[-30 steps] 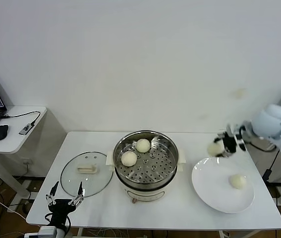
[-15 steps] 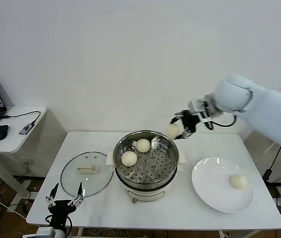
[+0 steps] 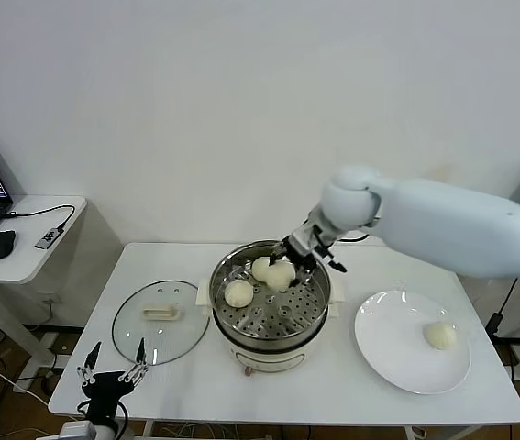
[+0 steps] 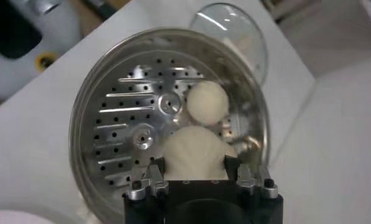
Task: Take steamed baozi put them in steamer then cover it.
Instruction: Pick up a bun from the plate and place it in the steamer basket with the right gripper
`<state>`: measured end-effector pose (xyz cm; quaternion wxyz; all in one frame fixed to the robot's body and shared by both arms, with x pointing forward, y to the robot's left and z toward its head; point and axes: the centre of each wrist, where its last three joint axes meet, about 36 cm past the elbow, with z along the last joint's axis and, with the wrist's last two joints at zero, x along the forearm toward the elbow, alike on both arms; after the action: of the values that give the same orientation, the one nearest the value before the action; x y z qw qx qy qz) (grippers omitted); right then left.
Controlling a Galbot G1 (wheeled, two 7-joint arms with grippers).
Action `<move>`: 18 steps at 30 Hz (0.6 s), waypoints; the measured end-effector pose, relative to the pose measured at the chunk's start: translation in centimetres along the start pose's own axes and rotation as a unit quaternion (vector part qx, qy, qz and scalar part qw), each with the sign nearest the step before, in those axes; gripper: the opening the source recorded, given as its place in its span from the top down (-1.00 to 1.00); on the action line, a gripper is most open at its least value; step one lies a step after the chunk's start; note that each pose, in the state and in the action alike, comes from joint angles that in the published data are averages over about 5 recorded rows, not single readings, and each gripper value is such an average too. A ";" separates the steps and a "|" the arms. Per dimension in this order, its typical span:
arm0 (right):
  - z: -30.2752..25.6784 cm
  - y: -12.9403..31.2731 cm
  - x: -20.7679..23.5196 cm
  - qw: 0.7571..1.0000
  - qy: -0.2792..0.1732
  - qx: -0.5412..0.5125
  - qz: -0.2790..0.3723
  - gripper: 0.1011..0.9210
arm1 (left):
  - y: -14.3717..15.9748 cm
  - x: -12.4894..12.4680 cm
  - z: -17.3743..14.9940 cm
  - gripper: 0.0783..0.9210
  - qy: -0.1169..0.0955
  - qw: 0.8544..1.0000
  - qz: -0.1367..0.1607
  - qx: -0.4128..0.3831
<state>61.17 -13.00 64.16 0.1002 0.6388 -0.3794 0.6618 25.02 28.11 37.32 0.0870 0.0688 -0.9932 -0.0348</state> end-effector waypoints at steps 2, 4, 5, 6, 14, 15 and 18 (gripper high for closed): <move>-0.4 -0.3 -1.0 1.000 0.001 0.024 -0.010 -0.24 | 0.1 -0.1 0.1 -0.77 0.000 1.000 -0.002 0.000; -0.8 -0.6 -1.9 0.999 0.002 0.047 -0.020 -0.24 | 0.1 -0.1 0.2 -0.77 0.000 1.000 -0.003 0.000; -1.0 -0.7 -2.3 0.998 0.002 0.059 -0.025 -0.24 | 0.1 -0.2 0.3 -0.77 -0.001 1.000 -0.003 0.000; -1.3 -0.9 -2.6 0.997 0.003 0.070 -0.029 -0.24 | 0.0 -0.2 0.3 -0.77 -0.001 1.000 -0.004 0.000; -3.5 -1.8 -5.0 0.987 -0.004 0.149 -0.058 -0.24 | 0.2 -0.2 0.6 -0.77 -0.002 1.000 -0.008 -0.002; -3.7 -1.8 -5.2 0.986 -0.005 0.158 -0.062 -0.24 | 0.3 -0.2 0.6 -0.77 -0.002 1.000 -0.008 -0.002; -4.3 -2.0 -5.9 0.981 -0.008 0.180 -0.072 -0.24 | 0.3 -0.2 0.7 -0.77 -0.002 1.000 -0.010 -0.001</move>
<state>60.02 -6.85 59.95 0.0275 0.6772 -0.2080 0.7053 25.05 28.48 36.66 0.0844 0.0781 -0.9927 -0.0369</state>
